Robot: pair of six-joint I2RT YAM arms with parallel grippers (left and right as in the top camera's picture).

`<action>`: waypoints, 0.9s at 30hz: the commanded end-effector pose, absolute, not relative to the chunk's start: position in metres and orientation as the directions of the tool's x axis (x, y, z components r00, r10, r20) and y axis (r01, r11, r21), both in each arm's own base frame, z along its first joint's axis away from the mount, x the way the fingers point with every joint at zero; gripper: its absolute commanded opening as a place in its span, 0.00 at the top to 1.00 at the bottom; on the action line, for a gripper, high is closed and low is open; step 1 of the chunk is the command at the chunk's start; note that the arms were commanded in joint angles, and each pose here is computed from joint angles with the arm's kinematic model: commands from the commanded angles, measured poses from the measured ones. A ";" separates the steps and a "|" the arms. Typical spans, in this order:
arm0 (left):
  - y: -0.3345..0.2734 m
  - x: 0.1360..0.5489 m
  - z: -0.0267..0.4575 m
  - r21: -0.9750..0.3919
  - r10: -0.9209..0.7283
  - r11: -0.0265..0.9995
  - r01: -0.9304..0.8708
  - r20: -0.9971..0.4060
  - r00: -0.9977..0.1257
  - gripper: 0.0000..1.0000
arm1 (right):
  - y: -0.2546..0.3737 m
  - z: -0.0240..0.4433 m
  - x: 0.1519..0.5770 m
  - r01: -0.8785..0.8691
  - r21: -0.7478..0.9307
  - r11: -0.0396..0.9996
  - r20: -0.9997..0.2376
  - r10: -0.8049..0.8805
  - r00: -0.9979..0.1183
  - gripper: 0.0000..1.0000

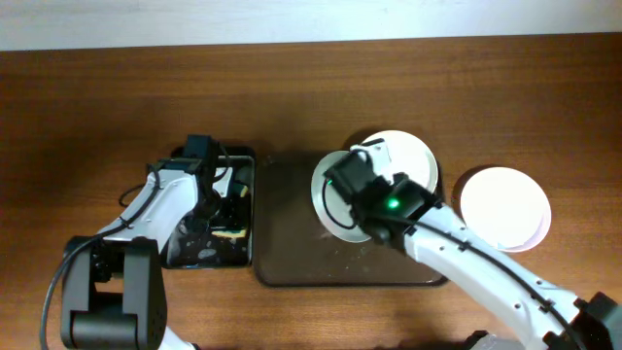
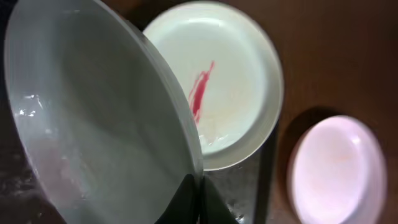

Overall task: Clean dirty plates on tray and stack at the side
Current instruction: 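Lift the center plate with the right gripper onto the plate at right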

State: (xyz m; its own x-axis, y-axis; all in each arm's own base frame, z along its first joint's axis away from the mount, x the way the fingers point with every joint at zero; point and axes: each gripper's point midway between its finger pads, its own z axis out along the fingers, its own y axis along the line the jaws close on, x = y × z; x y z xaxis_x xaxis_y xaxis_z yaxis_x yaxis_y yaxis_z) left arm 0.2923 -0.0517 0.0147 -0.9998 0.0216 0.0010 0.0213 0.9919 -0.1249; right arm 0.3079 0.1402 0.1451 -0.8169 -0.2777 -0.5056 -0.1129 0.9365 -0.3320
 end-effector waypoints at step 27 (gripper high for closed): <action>-0.063 0.343 0.020 -0.115 0.027 0.992 0.055 -0.239 -0.971 0.33 | -0.005 0.160 0.336 0.368 0.177 0.913 -0.332 0.407 -0.851 0.96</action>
